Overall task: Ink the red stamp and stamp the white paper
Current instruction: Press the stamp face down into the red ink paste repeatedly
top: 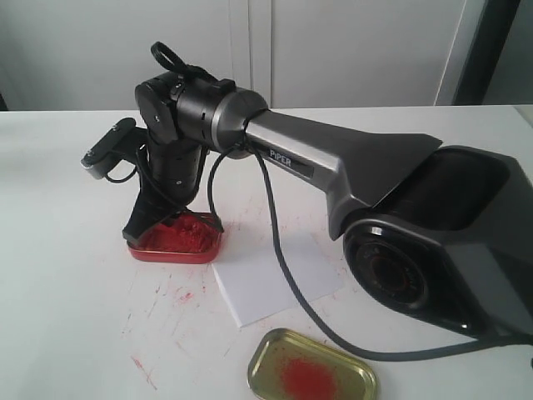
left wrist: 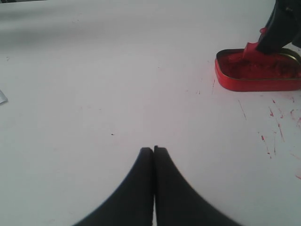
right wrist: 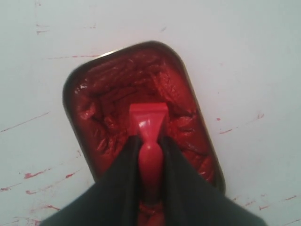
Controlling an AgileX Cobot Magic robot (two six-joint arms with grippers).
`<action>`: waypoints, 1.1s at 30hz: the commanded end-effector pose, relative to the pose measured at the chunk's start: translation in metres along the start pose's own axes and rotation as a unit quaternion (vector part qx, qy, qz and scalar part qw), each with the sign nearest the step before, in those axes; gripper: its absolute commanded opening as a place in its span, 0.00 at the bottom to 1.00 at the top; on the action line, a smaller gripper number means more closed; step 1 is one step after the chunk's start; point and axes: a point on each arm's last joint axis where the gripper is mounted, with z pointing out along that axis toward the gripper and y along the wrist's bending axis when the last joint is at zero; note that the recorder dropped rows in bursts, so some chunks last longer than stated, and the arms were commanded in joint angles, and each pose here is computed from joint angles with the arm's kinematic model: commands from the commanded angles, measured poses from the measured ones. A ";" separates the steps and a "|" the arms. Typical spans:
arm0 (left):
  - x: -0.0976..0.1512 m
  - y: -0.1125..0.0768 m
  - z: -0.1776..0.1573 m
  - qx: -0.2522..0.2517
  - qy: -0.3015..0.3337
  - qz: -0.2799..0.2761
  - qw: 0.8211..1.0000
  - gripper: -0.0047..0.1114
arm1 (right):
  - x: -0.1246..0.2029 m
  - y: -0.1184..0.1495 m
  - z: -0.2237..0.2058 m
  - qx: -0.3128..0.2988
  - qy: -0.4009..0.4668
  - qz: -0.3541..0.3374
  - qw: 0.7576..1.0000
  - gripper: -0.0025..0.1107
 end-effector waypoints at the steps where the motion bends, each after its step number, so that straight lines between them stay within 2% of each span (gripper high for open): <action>1: 0.001 0.000 0.000 0.000 0.002 -0.006 1.000 0.04 | 0.003 -0.002 -0.003 0.001 0.015 0.002 1.000 0.02; 5: 0.001 0.000 0.000 0.000 0.002 -0.006 1.000 0.04 | 0.005 -0.006 -0.003 0.022 0.026 0.022 0.999 0.02; 19: 0.001 0.000 0.000 0.000 0.002 -0.006 1.000 0.04 | 0.006 -0.010 -0.002 0.020 0.021 0.042 0.999 0.02; 24: 0.001 0.000 0.000 0.000 0.002 -0.006 1.000 0.04 | 0.017 -0.003 0.033 -0.003 0.057 0.047 0.997 0.02; 28: 0.001 0.000 0.000 0.000 0.002 -0.006 1.000 0.04 | 0.038 0.006 0.070 -0.027 0.132 0.046 0.990 0.02; 33: 0.001 0.000 0.000 0.000 0.002 -0.006 1.000 0.04 | 0.038 0.006 0.070 -0.028 0.134 0.046 0.990 0.02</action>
